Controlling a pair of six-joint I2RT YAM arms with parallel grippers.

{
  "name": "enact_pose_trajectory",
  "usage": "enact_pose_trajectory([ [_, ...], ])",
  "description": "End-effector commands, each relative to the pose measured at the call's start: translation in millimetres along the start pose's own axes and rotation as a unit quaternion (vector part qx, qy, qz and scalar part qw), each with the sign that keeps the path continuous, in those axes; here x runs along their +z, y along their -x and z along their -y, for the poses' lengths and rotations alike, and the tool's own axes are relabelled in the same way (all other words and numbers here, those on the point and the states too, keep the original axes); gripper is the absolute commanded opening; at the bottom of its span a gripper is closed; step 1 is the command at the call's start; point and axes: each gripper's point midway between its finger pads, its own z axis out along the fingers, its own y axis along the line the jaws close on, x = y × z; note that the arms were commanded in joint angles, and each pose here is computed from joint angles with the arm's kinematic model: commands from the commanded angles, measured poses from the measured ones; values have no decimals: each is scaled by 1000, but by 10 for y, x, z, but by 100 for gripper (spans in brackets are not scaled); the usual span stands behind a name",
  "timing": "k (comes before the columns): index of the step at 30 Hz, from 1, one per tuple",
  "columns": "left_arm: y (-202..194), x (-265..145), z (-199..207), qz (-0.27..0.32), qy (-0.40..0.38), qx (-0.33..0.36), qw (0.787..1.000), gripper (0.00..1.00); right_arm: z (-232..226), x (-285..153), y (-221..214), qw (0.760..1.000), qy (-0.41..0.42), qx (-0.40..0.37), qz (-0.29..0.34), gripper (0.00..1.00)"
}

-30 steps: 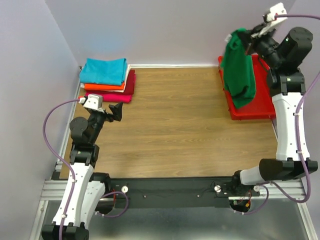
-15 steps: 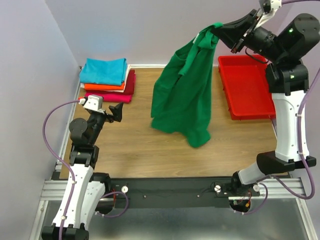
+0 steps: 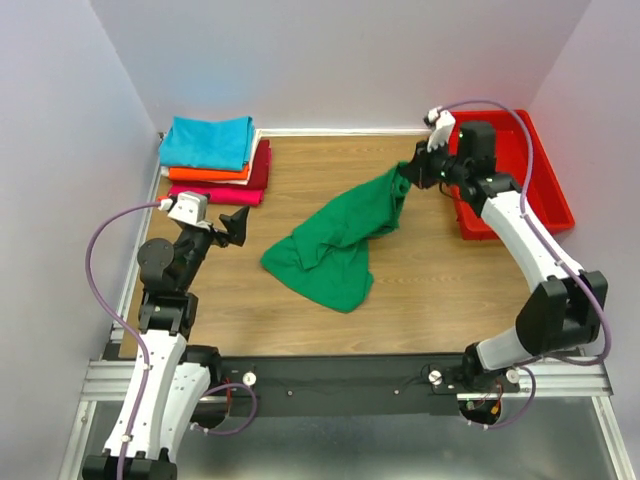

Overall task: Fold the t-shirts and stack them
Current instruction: Move the tshirt to the center of the board, then flatten the tshirt out

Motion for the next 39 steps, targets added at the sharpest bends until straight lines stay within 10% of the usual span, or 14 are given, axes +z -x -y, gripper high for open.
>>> enact_pose_trajectory([
  [1,-38,18,175,1,-47,5,999,98,725,-53,-533,989,-137,-19,-52,39],
  [8,-335,147,427,-58,-105,-22,993,98,965,-145,-1072,977,-152,-75,-128,77],
  [12,-646,242,546,-117,-127,-29,985,96,561,-165,-1130,981,-27,-143,-129,81],
  [15,-789,263,650,-142,-140,-32,979,95,-296,-294,-1481,938,237,-226,-117,81],
  [18,-832,276,676,-151,-140,-30,978,94,-784,-251,-1773,898,322,-266,-136,81],
  [39,-363,161,261,-74,-14,8,997,94,-1217,982,-2127,900,78,-351,-247,64],
])
